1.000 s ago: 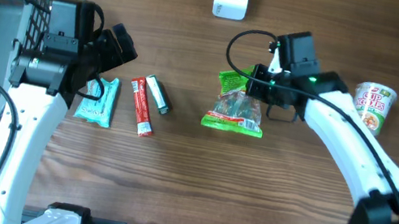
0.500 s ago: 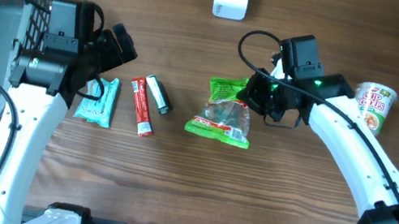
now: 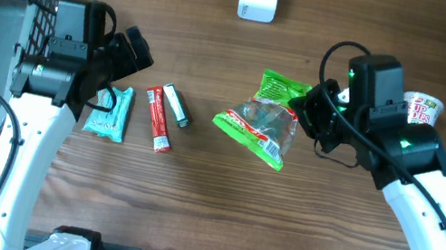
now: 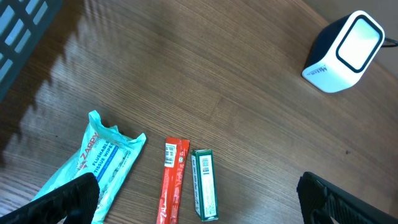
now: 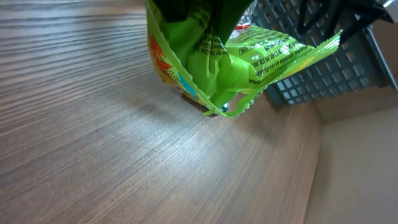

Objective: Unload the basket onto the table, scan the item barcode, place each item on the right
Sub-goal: 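Carry the Haribo bag up to the barcode scanner with the right gripper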

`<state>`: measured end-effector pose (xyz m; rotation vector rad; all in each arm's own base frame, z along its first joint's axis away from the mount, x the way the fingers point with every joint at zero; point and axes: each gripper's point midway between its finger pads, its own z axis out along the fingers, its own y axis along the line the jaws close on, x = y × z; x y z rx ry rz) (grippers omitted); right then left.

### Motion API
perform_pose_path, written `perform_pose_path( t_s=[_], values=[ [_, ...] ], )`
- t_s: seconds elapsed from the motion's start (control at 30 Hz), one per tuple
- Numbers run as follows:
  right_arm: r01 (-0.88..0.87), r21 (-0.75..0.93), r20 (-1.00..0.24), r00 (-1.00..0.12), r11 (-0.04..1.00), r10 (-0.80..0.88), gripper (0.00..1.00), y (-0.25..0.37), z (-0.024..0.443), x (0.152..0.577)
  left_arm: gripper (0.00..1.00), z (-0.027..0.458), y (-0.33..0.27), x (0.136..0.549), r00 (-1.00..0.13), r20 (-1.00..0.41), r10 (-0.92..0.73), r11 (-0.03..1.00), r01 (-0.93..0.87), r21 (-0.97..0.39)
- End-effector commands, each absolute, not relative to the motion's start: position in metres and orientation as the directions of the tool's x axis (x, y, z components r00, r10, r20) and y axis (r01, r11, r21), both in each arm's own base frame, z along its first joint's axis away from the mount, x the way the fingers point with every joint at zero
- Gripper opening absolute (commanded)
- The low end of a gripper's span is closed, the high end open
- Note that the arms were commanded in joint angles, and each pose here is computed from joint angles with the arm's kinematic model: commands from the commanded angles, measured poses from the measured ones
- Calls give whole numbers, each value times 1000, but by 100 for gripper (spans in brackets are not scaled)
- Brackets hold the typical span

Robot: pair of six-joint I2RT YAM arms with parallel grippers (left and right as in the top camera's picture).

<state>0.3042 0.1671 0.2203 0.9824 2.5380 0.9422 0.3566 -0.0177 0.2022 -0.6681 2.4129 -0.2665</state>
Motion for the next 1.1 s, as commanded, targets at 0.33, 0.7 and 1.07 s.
perform_pose_path(
  t_s=[0.33, 0.7, 1.07],
  values=[
    [527, 660, 6, -716, 535, 698, 4, 186, 225, 297, 100, 207, -18, 358, -673, -514, -532, 846, -400, -353],
    [252, 725, -183, -826, 641, 533, 4, 202, 246, 311, 100, 207, -18, 358, -673, -514, -532, 846, -400, -353],
    [-135, 634, -553, -767, 762, 325, 5, 205, 314, 335, 100, 207, -18, 358, -673, -514, -532, 846, -400, -353]
  ],
)
